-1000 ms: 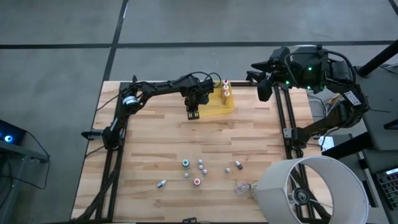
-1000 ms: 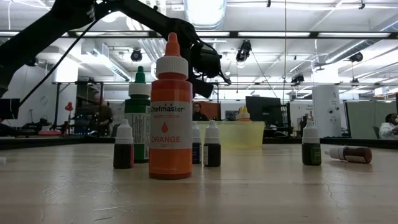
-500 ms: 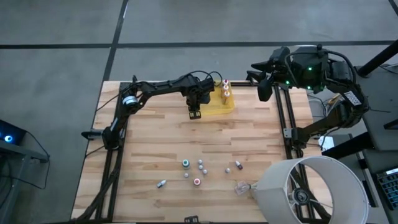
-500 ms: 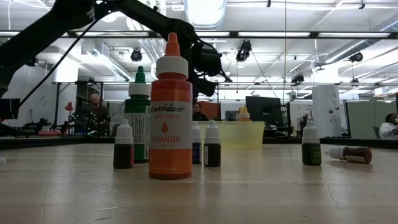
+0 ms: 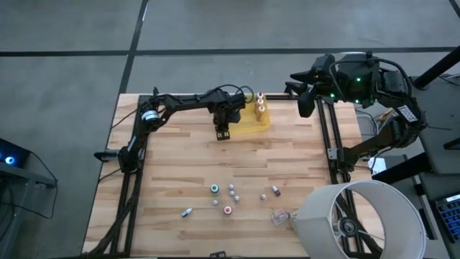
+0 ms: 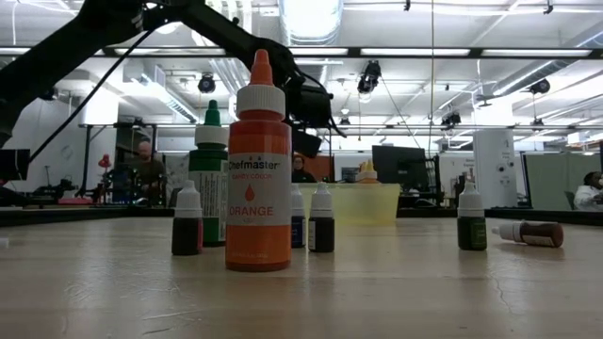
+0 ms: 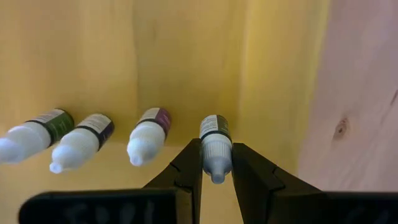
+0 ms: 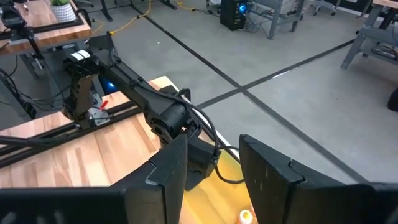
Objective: Pick & Place food coloring
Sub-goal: Put the left small green food coloring bottle into the yellow bin
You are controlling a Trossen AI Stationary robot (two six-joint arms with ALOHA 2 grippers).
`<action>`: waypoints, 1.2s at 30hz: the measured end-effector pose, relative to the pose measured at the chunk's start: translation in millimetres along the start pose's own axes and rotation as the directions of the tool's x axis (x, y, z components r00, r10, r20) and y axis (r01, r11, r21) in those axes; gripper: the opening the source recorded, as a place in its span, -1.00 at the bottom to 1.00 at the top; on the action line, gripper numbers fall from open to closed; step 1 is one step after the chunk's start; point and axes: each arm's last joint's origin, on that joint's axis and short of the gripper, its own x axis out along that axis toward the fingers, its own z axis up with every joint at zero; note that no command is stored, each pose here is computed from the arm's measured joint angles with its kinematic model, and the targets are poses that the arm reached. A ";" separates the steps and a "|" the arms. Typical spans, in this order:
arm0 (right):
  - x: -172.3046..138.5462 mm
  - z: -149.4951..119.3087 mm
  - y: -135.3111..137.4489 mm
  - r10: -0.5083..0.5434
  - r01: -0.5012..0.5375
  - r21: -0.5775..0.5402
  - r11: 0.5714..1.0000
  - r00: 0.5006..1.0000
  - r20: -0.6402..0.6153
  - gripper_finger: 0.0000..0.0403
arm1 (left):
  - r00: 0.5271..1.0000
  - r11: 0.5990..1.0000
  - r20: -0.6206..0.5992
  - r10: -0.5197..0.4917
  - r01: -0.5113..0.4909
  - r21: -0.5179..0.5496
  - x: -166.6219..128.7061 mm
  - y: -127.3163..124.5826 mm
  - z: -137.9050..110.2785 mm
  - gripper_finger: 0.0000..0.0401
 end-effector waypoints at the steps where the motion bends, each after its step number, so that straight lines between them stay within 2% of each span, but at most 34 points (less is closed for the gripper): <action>1: 0.0 0.0 0.0 0.000 0.000 -0.003 1.000 1.000 0.000 -0.31 | 1.000 1.000 -0.005 -0.002 0.002 -0.003 0.6 -0.3 -0.6 -0.75; 36: 0.0 0.0 -0.1 0.000 0.000 -0.005 1.000 1.000 0.000 -0.29 | 1.000 1.000 0.005 -0.007 0.007 0.004 0.5 -0.3 0.2 -0.75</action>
